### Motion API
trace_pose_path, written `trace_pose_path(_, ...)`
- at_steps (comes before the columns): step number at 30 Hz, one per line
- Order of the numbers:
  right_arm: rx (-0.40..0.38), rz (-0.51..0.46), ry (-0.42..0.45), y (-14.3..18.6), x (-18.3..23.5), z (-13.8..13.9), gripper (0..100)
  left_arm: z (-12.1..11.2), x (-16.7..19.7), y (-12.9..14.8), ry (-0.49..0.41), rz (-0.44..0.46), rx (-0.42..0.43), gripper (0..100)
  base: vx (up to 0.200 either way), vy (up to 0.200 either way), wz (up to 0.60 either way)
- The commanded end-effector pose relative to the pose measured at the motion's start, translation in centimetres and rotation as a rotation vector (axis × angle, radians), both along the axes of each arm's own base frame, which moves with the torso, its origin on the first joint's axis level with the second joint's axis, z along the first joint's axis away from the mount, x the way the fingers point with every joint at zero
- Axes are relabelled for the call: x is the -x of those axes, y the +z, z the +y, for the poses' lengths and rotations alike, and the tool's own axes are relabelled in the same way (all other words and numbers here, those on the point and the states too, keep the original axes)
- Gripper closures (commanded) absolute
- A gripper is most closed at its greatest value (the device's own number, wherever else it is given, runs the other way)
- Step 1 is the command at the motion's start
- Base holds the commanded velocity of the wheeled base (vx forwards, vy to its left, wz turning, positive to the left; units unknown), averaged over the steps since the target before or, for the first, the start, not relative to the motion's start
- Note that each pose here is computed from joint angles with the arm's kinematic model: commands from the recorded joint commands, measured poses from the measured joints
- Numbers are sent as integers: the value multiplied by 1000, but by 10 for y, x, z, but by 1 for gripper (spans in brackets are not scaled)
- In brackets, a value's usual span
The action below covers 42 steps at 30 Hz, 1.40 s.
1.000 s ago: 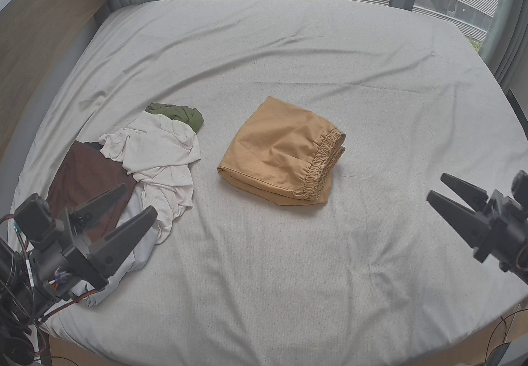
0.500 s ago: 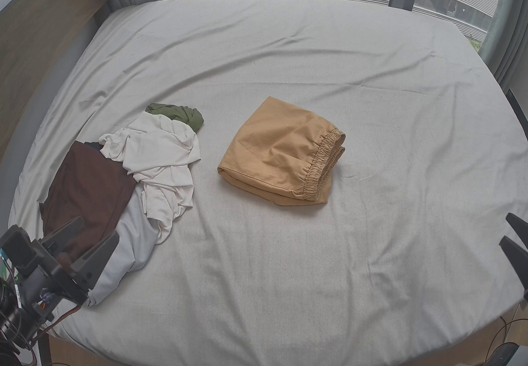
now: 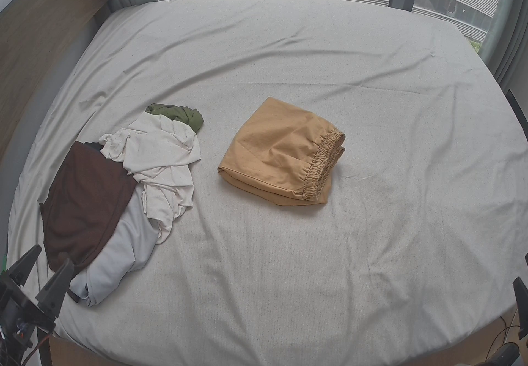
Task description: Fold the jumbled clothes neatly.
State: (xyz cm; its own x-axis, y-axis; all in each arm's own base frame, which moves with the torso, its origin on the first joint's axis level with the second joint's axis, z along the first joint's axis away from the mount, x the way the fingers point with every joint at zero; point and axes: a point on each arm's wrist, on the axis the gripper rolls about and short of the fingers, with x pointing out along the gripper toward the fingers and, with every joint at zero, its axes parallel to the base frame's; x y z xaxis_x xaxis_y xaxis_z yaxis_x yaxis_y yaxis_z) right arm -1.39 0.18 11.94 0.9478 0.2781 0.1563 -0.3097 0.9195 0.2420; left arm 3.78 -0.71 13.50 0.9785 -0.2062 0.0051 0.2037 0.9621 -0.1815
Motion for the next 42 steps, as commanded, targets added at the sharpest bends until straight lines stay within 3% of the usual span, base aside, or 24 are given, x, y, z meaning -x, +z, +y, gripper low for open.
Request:
trace_pose_path(1, -13, 58, -91, -21, 2, -2, 0, 4, 27, -12, 59, -87, -22, 0, 0, 0, 0)
trace_pose_path(6, 21, 119, -164, -28, 1, -3, 0, 1, 43, -29, 111, -80, -101, 0, 0, 0, 0)
trace_pose_path(10, 62, 182, -274, -35, 1, -6, 0, -3, 53, -48, 126, -30, -162, 0, 0, 0, 0)
trace_pose_path(12, 81, 180, -296, -35, 1, -6, 0, -4, 53, -52, 117, 2, -158, 0, 0, 0, 0)
trace_pose_path(18, 135, 170, -365, -35, 1, -5, 0, -4, 53, -50, 80, -13, -158, 0, 0, 0, 0)
trace_pose_path(21, 190, 130, -412, -38, 6, -3, 0, -6, 53, -51, 19, -15, -149, 0, 0, 0, 0)
trace_pose_path(23, 204, 106, -383, -40, 8, -3, 0, -9, 54, -51, -153, -12, -119, 0, 0, 0, 0)
trace_pose_path(28, 209, 103, -371, -40, 9, -3, 0, -13, 55, -50, -359, 35, -26, 0, 0, 0, 0)
trace_pose_path(29, 209, 103, -371, -40, 9, -3, 0, -13, 55, -49, -367, 37, -22, 0, 0, 0, 0)
trace_pose_path(30, 209, 103, -371, -40, 9, -3, 0, -13, 51, -42, -424, 94, 41, 0, 0, 0, 0)
trace_pose_path(33, 209, 103, -371, -40, 9, -3, 0, -13, 47, -29, -432, 129, 110, 0, 0, 0, 0)
trace_pose_path(37, 204, 100, -370, -40, 9, -3, 0, -13, 51, -32, -481, 98, 97, 0, 0, 0, 0)
trace_pose_path(40, 204, 100, -370, -40, 9, -3, 0, -13, 57, -35, -644, 89, 89, 0, 0, 0, 0)
trace_pose_path(42, 204, 100, -370, -40, 9, -3, 0, -11, 58, -36, -694, 103, 95, 0, 0, 0, 0)
